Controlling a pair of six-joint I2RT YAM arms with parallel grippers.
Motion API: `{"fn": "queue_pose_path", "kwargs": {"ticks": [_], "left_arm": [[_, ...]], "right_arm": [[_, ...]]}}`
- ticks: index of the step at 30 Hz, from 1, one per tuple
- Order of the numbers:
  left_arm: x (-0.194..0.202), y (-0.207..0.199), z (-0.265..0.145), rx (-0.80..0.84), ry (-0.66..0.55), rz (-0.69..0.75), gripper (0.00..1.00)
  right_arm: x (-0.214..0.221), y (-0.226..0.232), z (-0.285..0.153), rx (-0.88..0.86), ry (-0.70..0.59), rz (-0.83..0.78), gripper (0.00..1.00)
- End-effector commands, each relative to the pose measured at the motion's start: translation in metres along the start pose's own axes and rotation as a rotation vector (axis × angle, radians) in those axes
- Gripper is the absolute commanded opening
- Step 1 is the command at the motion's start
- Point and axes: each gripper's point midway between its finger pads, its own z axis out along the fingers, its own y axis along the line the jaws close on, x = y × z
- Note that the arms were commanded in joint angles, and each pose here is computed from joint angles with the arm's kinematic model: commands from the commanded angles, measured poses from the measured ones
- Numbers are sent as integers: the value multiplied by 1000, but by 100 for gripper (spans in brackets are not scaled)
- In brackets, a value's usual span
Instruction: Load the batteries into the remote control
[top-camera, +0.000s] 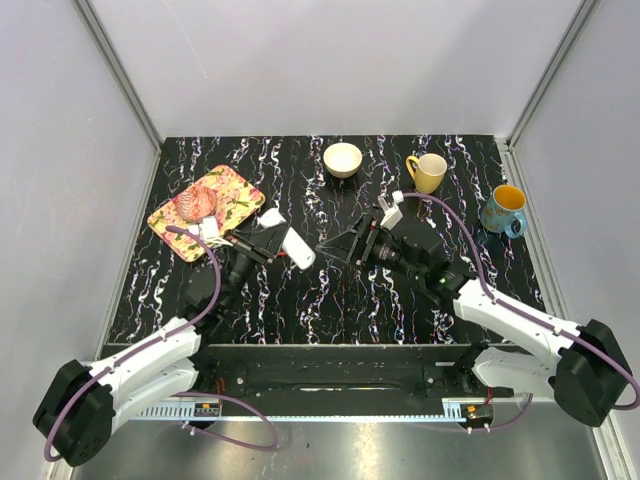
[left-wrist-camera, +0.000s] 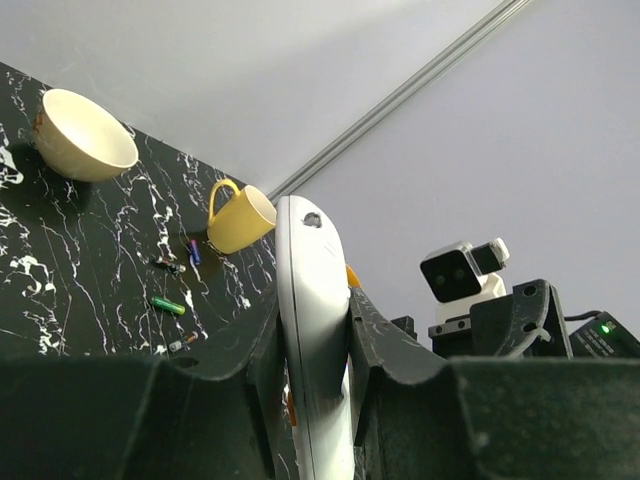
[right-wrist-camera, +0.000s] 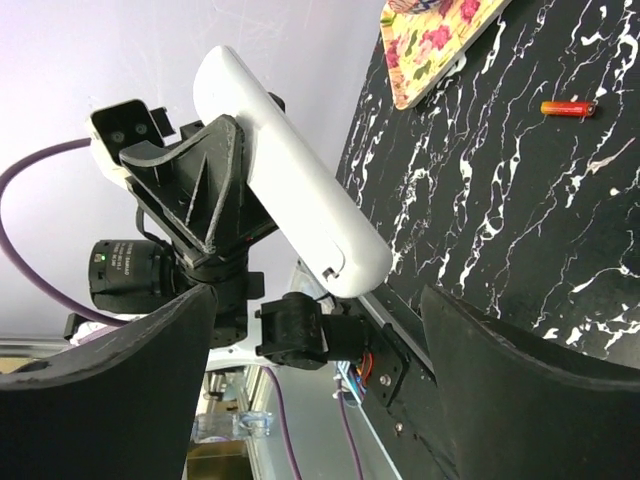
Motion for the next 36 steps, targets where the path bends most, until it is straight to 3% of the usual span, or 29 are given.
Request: {"fn": "queue_pose_path", "kwargs": {"ticks": [1, 3, 12, 19, 29, 31, 32, 33, 35, 36], "left_arm": [[-10, -37, 6, 111, 29, -39, 0], [2, -43, 5, 143, 114, -61, 0], [9, -55, 6, 201, 222, -156, 0], [22, -61, 10, 242, 297, -234, 0], [19, -75, 10, 318, 306, -292, 0], [21, -76, 9, 326, 321, -292, 6], [21, -77, 8, 330, 323, -290, 15], [23, -78, 7, 339, 337, -288, 19], [24, -78, 6, 345, 347, -286, 31], [24, -79, 5, 349, 353, -287, 44]], "right_arm": [[-6, 16, 5, -37, 47, -87, 89], [-1, 18, 8, -62, 87, -106, 88], [17, 29, 12, -202, 193, -128, 84], [23, 41, 12, -305, 219, -107, 67], [29, 44, 7, -368, 264, -78, 38], [30, 41, 7, -367, 272, -70, 26], [31, 42, 5, -376, 282, -70, 21], [31, 43, 5, -379, 289, -67, 8], [33, 42, 4, -381, 310, -67, 0], [33, 43, 3, -383, 315, -72, 0]]}}
